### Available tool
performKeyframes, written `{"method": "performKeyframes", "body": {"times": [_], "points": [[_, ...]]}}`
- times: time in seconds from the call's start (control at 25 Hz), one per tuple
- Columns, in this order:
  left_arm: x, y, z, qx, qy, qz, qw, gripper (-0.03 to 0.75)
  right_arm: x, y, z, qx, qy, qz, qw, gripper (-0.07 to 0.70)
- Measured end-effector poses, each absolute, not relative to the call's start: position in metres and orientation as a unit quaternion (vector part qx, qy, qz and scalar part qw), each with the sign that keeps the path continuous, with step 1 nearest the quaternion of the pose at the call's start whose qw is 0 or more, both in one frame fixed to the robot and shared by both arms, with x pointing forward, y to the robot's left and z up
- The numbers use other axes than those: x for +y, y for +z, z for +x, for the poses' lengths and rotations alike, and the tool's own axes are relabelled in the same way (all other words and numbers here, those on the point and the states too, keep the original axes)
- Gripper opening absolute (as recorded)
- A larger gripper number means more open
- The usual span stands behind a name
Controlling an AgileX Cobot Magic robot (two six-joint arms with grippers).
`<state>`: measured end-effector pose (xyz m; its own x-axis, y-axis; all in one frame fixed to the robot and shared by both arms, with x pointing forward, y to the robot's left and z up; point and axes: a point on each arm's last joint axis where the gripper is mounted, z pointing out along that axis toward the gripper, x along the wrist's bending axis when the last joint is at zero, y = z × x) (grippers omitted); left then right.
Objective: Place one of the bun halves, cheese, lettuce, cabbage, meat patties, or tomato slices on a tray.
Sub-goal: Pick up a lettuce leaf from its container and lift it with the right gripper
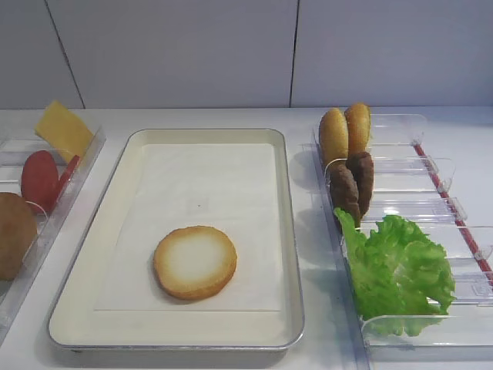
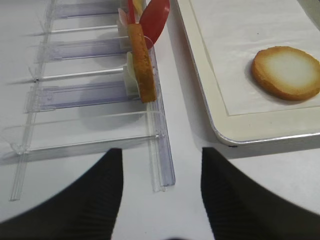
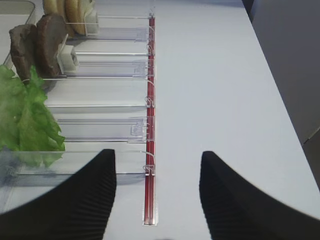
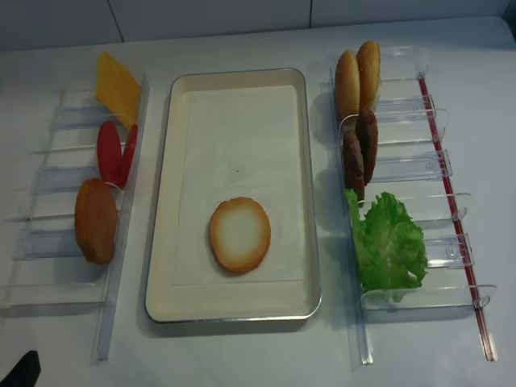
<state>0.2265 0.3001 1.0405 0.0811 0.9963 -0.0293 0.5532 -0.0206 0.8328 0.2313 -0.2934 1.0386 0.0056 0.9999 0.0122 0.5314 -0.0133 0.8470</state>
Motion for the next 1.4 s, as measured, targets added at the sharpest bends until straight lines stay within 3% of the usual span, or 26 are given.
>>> {"method": "performKeyframes", "body": {"times": [0.48, 0.68, 0.84, 1.16, 1.4], "points": [[0.3, 1.04, 0.227, 0.602, 0.311, 0.643, 0.356, 0.344, -0.288, 1.04, 0.232, 0.615, 0.372, 0.619, 0.317, 0.387], [0.3, 1.04, 0.227, 0.602, 0.311, 0.643, 0.356, 0.342, -0.279, 1.045, 0.255, 0.635, 0.384, 0.624, 0.244, 0.387], [0.3, 1.04, 0.227, 0.602, 0.311, 0.643, 0.356, 0.342, -0.277, 1.064, 0.277, 0.645, 0.382, 0.624, 0.219, 0.387], [0.3, 1.04, 0.227, 0.602, 0.311, 0.643, 0.356, 0.342, -0.266, 1.096, 0.344, 0.685, 0.377, 0.614, 0.106, 0.387], [0.3, 1.04, 0.227, 0.602, 0.311, 0.643, 0.356, 0.342, -0.248, 1.099, 0.38, 0.73, 0.352, 0.584, 0.041, 0.387]]}}
